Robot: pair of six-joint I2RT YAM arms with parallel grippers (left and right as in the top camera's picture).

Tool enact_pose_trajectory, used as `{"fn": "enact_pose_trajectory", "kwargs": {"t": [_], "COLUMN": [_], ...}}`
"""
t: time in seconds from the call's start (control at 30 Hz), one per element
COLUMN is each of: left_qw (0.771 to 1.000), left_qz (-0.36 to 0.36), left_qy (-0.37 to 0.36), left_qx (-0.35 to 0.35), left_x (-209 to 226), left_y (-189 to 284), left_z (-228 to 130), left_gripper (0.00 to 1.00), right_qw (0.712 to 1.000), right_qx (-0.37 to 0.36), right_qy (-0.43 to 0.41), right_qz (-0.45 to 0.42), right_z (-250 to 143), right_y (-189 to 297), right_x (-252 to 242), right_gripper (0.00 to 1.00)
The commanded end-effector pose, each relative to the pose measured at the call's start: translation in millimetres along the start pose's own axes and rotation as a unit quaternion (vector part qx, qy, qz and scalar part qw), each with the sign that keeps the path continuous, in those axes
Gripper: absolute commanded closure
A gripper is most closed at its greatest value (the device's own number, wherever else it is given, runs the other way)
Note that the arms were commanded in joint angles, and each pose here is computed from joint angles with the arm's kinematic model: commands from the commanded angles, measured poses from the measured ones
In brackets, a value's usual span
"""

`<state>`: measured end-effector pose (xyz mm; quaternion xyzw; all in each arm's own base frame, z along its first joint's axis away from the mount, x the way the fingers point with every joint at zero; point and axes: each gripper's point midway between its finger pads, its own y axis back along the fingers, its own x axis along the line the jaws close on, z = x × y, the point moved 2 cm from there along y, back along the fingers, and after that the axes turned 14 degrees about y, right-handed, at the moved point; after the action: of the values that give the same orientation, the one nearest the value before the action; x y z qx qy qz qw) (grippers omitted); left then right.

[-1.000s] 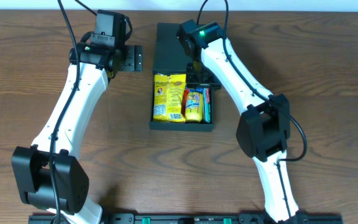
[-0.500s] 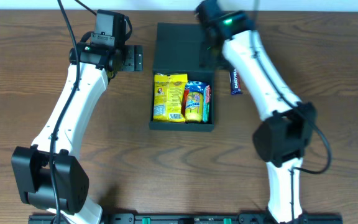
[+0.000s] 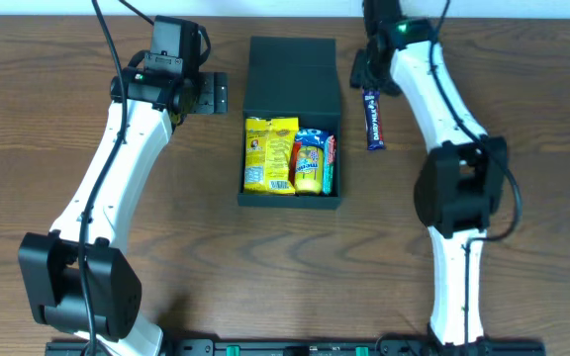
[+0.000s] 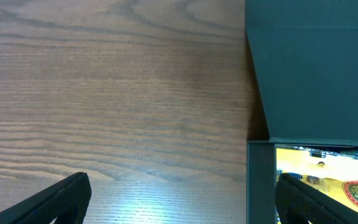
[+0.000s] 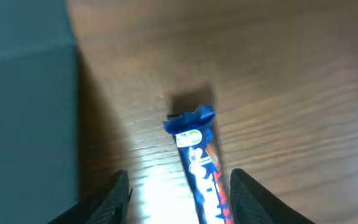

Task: Pack container
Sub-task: 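Move the right gripper back and grasp the blue chocolate bar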

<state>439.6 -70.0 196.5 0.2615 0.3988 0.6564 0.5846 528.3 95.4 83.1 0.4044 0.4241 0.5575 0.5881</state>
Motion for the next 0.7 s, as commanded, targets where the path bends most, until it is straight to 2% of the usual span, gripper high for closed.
{"fn": "enact_pose_trajectory", "kwargs": {"t": [0.0, 0.2, 0.47, 0.67], "left_qw": [1.000, 1.000, 1.000, 1.000], "left_qz": [-0.002, -0.002, -0.002, -0.002], "left_qy": [-0.003, -0.003, -0.003, -0.003], "left_qx": [-0.004, -0.004, -0.004, -0.004], "left_x": [0, 0, 0, 0], "left_y": [1, 1, 1, 1], "left_z": [4, 4, 4, 4], "left_gripper": [0.05, 0.04, 0.04, 0.04], "right_qw": [1.000, 0.999, 0.993, 0.991], "right_qx": [0.020, 0.033, 0.053, 0.058], "right_qy": [0.016, 0.036, 0.097, 0.107], "right_qz": [-0.001, -0.002, 0.047, 0.051], "right_z": [-7, -11, -21, -24], "right_y": [-20, -42, -62, -68], "right_x": [-4, -11, -2, -1], "right_gripper": [0.46, 0.39, 0.41, 0.48]}}
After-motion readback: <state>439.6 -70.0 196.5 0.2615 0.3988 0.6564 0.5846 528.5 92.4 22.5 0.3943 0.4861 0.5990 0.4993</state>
